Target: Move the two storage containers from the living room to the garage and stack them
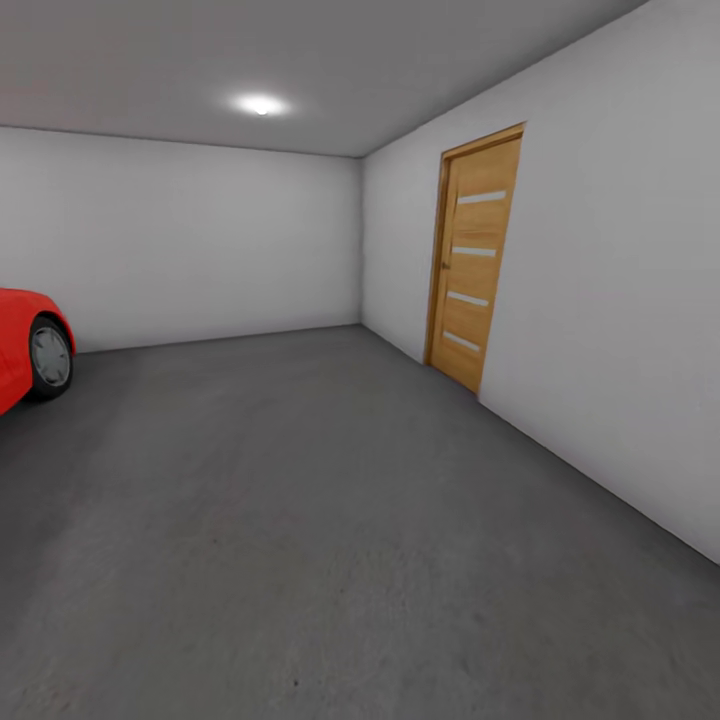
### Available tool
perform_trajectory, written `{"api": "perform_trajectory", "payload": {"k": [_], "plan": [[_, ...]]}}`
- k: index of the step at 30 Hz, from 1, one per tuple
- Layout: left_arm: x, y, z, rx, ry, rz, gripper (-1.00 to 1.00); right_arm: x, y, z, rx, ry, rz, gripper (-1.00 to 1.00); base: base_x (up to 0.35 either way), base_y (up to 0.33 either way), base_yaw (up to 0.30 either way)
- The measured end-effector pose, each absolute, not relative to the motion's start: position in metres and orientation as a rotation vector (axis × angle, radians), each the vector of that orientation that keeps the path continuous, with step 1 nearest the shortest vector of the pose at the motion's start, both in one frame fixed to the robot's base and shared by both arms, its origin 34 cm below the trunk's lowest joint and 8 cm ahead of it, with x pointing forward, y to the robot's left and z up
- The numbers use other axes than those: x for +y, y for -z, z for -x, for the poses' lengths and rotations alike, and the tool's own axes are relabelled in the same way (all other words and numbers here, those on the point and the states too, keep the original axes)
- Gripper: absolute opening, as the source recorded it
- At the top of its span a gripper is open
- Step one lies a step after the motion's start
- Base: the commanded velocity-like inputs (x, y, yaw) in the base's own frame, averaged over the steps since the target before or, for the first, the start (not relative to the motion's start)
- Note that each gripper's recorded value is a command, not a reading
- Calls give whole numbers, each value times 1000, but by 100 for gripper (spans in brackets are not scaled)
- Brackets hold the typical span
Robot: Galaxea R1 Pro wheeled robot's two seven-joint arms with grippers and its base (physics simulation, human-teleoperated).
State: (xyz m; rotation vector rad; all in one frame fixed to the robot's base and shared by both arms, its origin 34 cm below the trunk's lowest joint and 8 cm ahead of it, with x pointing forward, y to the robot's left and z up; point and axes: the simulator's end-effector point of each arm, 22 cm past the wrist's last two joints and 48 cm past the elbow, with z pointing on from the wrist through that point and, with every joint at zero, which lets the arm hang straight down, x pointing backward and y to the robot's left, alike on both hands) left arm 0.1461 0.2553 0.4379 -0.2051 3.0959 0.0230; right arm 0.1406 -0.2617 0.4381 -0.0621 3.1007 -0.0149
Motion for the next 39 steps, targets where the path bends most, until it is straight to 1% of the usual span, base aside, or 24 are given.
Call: {"api": "perform_trajectory", "payload": {"k": [39], "plan": [[255, -438, -146, 3097, -22, 205, 100, -262, -438, -140, 3102, 14, 62, 100, 322, 0, 0]]}}
